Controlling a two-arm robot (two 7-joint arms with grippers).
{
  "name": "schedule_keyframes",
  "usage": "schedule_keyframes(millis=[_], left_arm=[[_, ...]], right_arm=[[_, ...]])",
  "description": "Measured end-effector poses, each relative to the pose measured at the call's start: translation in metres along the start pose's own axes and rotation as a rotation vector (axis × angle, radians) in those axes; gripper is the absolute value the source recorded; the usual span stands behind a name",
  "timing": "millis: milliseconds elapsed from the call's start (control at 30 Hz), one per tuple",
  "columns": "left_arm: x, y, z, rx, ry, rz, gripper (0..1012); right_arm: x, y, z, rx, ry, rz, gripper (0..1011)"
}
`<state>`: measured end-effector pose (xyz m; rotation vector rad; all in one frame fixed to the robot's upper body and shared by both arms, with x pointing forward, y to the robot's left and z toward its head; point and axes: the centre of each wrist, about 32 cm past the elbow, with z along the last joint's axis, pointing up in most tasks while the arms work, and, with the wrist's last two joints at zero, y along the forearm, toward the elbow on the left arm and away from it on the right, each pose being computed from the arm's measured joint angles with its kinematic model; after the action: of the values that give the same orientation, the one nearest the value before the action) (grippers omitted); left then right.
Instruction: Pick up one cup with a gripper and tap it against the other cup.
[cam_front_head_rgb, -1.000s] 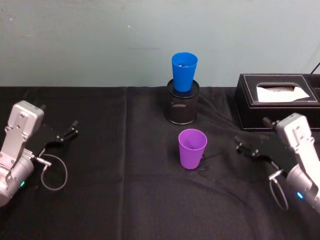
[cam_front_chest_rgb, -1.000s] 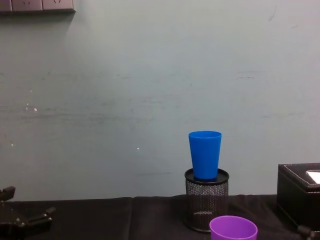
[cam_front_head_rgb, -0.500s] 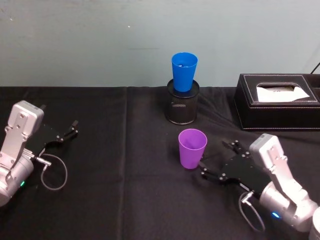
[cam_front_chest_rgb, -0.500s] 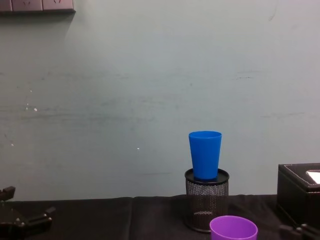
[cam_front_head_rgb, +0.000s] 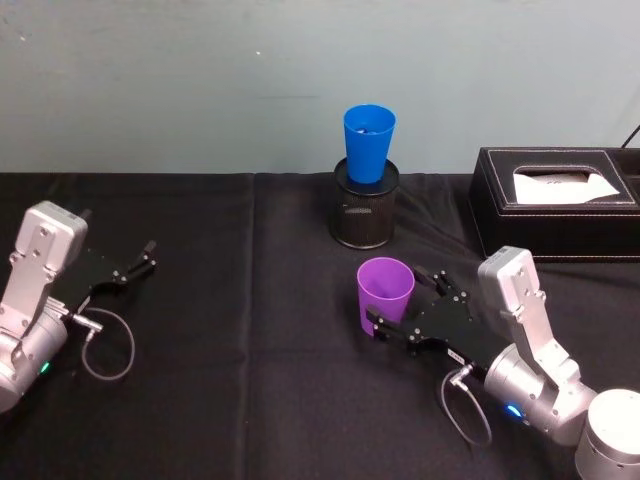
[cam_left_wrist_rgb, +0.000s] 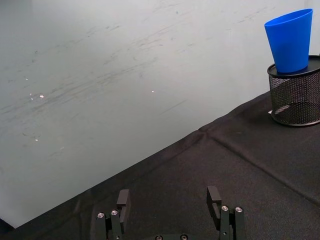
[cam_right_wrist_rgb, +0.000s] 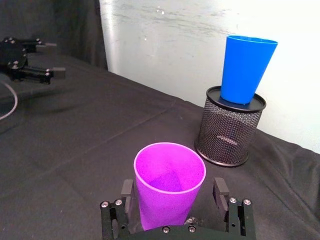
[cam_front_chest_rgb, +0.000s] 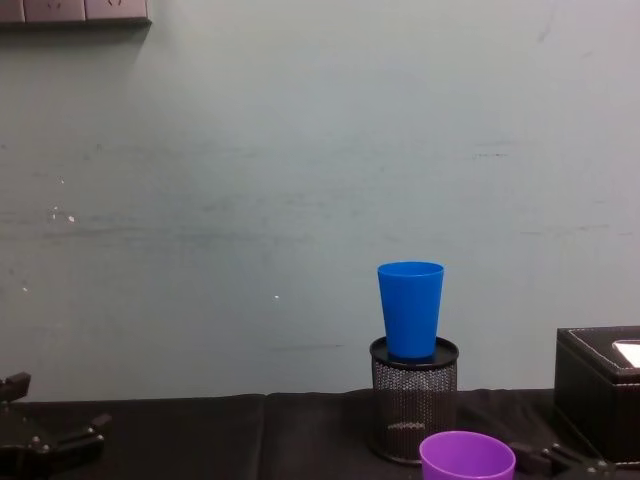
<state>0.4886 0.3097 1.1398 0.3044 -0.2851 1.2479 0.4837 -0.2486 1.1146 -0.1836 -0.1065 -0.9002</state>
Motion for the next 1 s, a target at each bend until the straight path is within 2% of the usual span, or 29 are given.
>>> schedule_keyframes(millis=[200,233,467,1000], left_arm=[[0.0,0.0,0.0,0.0,0.0,0.0,1000],[0.0,0.0,0.0,0.0,0.0,0.0,1000],[0.0,0.0,0.0,0.0,0.0,0.0,1000],[0.0,0.0,0.0,0.0,0.0,0.0,1000]], right_arm=[[0.0,0.008,-0.003,0.016,0.031,-0.003,1002],[-0.002,0.016,-0.011,0.04,0.099,0.018,1002],[-0.004,0.02,-0.015,0.04,0.135,0.034,1002],[-0.005,0.02,-0.014,0.047,0.151,0.037,1002]])
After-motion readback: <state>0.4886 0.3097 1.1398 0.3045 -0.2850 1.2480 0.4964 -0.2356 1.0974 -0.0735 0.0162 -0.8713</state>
